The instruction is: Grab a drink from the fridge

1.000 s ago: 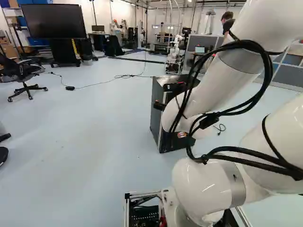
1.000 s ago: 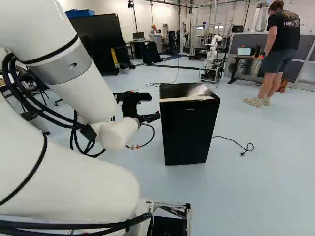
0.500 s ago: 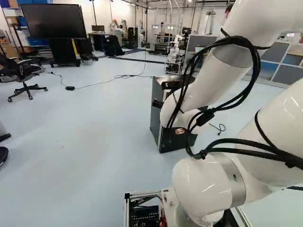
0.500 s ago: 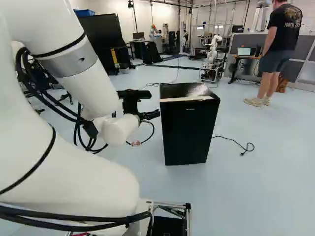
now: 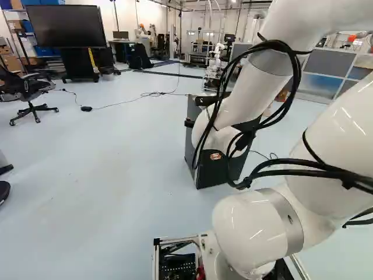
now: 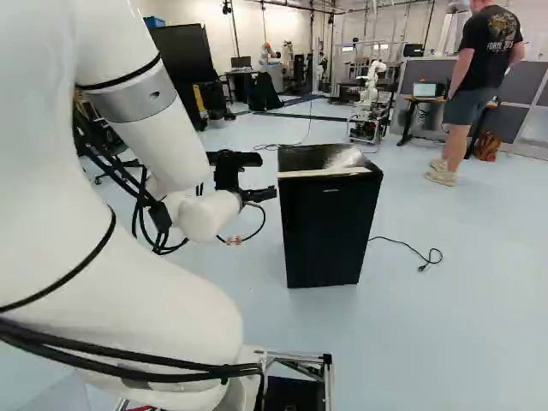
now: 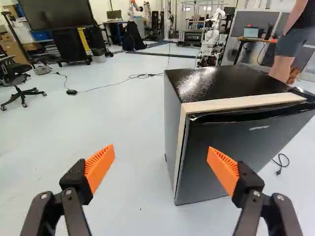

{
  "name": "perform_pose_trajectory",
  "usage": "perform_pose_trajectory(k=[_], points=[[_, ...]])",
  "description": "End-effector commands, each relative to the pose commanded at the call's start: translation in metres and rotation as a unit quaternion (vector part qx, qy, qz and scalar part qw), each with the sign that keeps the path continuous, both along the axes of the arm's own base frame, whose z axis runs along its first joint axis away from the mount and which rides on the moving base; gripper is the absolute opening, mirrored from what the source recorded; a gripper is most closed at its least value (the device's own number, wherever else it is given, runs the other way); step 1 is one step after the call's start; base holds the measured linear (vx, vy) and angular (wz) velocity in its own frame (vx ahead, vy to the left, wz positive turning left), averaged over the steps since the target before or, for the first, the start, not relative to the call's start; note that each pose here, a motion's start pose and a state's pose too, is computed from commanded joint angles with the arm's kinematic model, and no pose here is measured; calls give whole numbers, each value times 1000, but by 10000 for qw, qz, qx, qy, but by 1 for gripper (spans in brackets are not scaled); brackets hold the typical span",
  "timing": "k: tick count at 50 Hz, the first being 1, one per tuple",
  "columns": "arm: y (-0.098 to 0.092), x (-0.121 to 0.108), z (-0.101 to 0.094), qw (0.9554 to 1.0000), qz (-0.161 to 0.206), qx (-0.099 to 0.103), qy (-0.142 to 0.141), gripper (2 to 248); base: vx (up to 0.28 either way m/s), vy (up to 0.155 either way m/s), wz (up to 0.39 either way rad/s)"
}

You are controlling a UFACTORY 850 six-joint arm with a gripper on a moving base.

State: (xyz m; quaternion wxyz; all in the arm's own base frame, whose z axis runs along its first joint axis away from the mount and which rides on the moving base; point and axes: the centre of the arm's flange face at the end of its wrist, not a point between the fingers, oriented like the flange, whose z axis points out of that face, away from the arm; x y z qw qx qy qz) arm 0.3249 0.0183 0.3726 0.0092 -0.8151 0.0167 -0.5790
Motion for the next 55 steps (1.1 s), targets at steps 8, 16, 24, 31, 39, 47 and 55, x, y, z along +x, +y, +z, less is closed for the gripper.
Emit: perform_pose_trajectory(k=[8,16,24,31,39,47,55], points=[[7,10,1,10000,-26,52,-22,247,0,0,0],[14,19,2,9999,-57,106,-60,247,0,0,0],[22,26,4,9997,-100,164,-117,247,0,0,0],[28,32,2,9996,-148,209,-128,247,0,0,0],[36,39,-4,9994,-213,248,-97,247,0,0,0],[44,45,-10,9992,-281,277,-93,247,0,0,0],[52,49,-16,9989,-351,298,-112,247,0,0,0]])
